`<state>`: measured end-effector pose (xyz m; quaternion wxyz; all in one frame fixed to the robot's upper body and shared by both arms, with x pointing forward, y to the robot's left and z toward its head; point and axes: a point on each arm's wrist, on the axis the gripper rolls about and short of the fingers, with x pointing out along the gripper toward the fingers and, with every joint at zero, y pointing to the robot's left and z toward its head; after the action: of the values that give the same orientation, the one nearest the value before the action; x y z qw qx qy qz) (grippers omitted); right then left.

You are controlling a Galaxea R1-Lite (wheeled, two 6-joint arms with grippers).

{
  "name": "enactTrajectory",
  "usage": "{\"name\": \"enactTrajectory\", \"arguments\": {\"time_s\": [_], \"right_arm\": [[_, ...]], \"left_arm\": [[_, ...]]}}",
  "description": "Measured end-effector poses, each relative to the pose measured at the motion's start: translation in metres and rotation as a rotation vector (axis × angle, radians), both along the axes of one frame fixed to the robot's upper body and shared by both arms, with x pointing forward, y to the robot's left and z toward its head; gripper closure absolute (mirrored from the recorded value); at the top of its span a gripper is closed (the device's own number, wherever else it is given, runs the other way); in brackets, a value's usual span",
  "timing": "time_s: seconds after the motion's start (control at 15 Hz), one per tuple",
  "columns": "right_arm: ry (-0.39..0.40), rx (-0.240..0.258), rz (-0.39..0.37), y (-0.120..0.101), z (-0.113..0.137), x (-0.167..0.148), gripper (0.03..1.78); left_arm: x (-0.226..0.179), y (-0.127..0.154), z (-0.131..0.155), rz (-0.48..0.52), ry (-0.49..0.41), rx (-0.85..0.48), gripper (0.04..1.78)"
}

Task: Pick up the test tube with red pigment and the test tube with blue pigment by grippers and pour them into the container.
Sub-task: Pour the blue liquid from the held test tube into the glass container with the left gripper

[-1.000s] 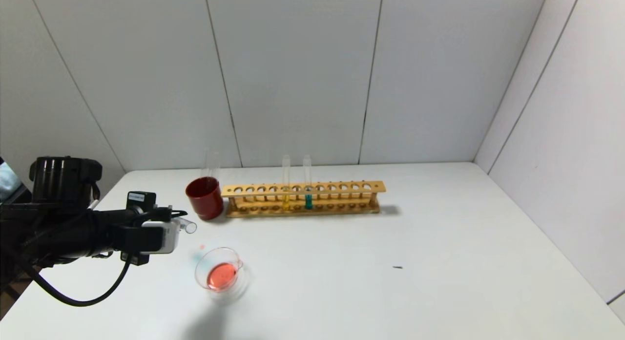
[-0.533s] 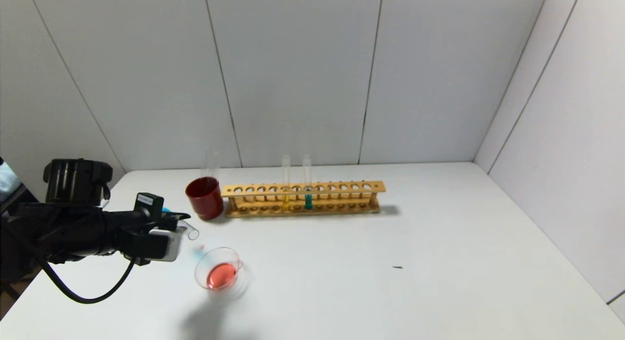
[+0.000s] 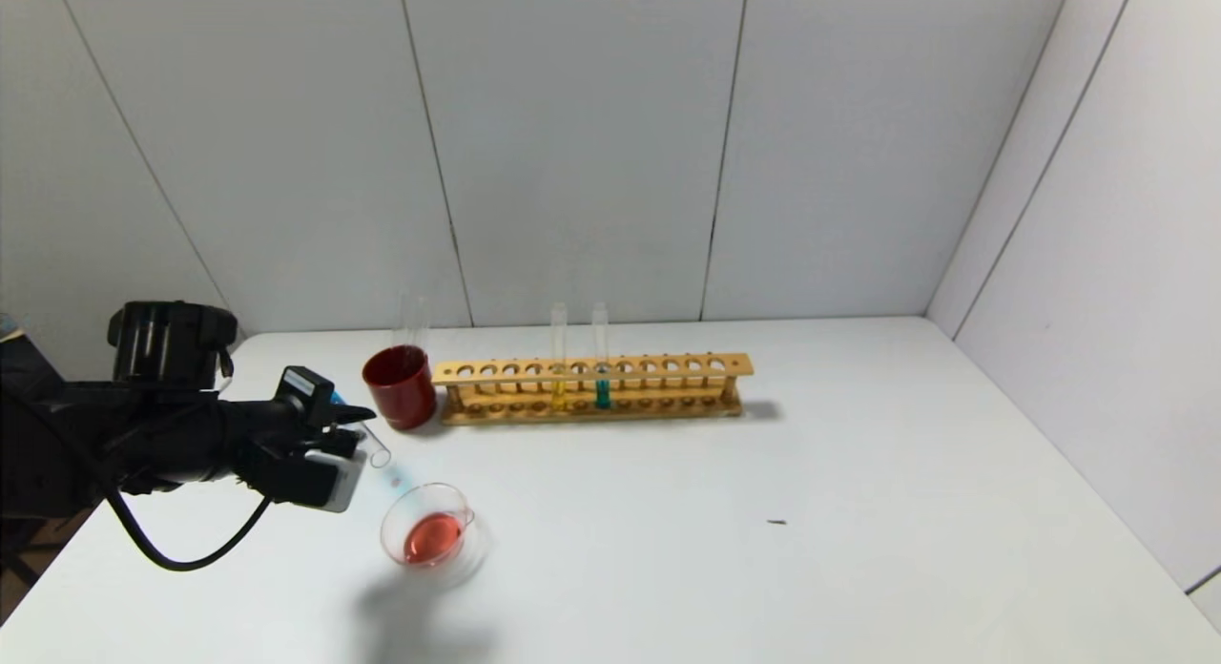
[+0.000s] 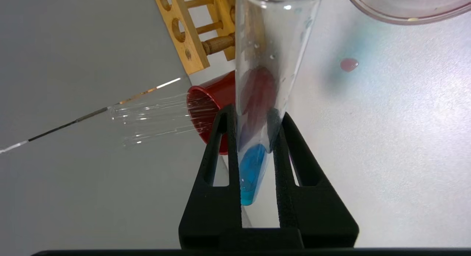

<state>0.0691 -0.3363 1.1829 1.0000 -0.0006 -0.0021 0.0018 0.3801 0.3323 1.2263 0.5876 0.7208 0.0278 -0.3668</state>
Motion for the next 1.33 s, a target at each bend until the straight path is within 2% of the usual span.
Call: {"name": "enactTrajectory", "arguments": {"time_s": [0.4,0.67,1.33], "right_arm": [[0.000,0.000,0.000,0.000,0.000,0.000,0.06],[0.000,0.000,0.000,0.000,0.000,0.000,0.06],[0.000,0.000,0.000,0.000,0.000,0.000,0.06]], "left_arm": [[0.010,-0.001,-0.001,-0.009,-0.015,0.074,1.51],[0.012,-0.001,0.002,-0.015,-0.004,0.171,1.51],[0.015,-0.019,0.005,-0.032,-0.038,0.288,1.51]]}}
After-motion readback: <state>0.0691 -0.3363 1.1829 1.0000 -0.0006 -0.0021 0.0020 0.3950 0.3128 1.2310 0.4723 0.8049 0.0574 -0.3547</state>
